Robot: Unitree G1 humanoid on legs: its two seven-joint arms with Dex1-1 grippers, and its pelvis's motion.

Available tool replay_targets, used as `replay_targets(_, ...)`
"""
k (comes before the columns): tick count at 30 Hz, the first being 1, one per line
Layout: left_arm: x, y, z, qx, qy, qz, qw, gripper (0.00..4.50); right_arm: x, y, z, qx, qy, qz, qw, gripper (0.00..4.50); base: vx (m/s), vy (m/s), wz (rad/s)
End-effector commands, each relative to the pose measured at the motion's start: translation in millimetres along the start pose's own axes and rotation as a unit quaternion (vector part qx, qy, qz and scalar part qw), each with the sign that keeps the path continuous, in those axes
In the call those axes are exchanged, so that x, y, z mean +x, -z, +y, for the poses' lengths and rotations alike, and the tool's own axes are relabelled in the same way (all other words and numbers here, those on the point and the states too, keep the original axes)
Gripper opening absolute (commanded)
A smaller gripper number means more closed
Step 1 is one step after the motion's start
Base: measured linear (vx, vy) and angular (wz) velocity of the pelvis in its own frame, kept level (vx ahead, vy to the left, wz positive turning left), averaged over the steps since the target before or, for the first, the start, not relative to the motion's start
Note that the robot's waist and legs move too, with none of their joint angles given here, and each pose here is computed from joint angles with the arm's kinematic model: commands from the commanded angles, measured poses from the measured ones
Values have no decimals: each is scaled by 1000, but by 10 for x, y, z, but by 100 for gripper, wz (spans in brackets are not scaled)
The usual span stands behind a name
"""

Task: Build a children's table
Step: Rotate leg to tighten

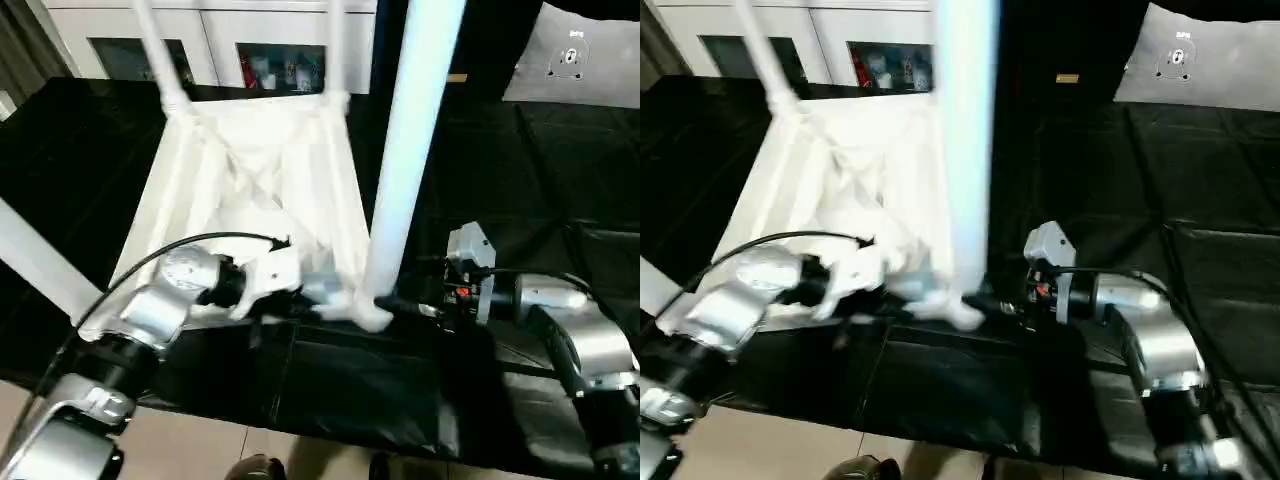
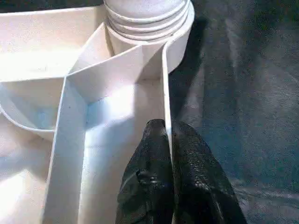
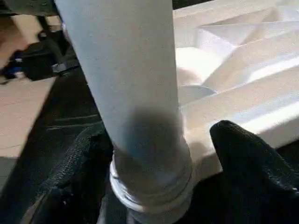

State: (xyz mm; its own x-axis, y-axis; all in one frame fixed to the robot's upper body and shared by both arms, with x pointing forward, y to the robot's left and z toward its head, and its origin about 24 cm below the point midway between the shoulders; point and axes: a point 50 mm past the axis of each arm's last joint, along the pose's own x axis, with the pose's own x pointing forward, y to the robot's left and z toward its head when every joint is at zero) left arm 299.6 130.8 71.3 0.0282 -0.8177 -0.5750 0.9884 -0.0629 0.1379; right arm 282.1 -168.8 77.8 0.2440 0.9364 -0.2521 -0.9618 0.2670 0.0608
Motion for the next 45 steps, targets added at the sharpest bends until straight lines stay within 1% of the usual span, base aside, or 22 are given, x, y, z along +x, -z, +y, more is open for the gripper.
replay_targets(1,68,-51,-93,30,57,5,998,0,24,-49,-4,3,-28,-2,1000,313,0,0,0)
replay_targets(2,65,-60,-100,32,64,5,997,0,40,-40,5,11,-46,1,999,313,0,0,0)
replay_targets(5,57,-67,-109,36,74,7,997,0,57,-23,7,20,-65,7,998,280,0,0,0)
replay_targets(12,44,-66,-116,38,83,9,996,0,87,-19,11,27,-81,6,996,229,0,0,0)
replay_targets(16,47,-61,-122,36,85,10,996,0,94,-10,23,34,-91,6,995,216,0,0,0)
replay_targets(20,46,-64,-93,15,66,3,998,0,102,16,60,44,-95,5,995,212,0,0,0)
replay_targets(21,46,-82,-50,3,47,-6,999,0,124,18,96,50,-92,-4,994,212,0,0,0)
replay_targets(25,74,-146,100,-48,-31,-27,998,0,292,60,153,47,-8,-1,999,211,0,0,0)
replay_targets(27,109,-209,181,-70,-73,-42,994,0,411,60,117,65,69,-16,995,210,0,0,0)
replay_targets(29,133,-245,222,-82,-95,-50,991,0,476,54,107,78,105,-28,991,207,0,0,0)
replay_targets(31,189,-290,273,-96,-123,-58,986,0,585,40,138,92,139,-38,985,206,0,0,0)
replay_targets(34,335,-399,342,-121,-166,-73,976,0,804,4,180,118,223,-49,966,205,0,0,0)
replay_targets(35,335,-399,342,-121,-166,-73,976,0,804,4,180,118,223,-49,966,205,0,0,0)
replay_targets(36,424,-470,363,-131,-183,-81,971,0,920,-21,187,134,266,-59,953,204,0,0,0)
replay_targets(37,463,-502,373,-134,-190,-84,969,0,970,-32,191,145,283,-64,946,204,0,0,0)
replay_targets(38,527,-553,376,-137,-194,-89,967,0,1041,-66,189,103,289,-41,951,204,0,0,0)
replay_targets(39,554,-576,376,-138,-196,-92,967,0,1069,-82,186,84,292,-32,952,204,0,0,0)
replay_targets(40,580,-596,375,-139,-196,-93,966,0,1084,-109,165,104,298,-46,948,204,0,0,0)
replay_targets(41,612,-617,372,-139,-196,-92,966,0,1091,-140,139,157,302,-77,937,204,0,0,0)
replay_targets(42,622,-622,371,-137,-195,-91,967,0,1089,-148,134,176,300,-88,933,235,0,0,0)
replay_targets(44,623,-618,364,-133,-193,-86,968,0,1059,-144,148,155,293,-78,940,266,0,0,0)
replay_targets(45,614,-611,360,-130,-192,-84,969,0,1036,-129,154,148,289,-73,943,269,0,0,0)
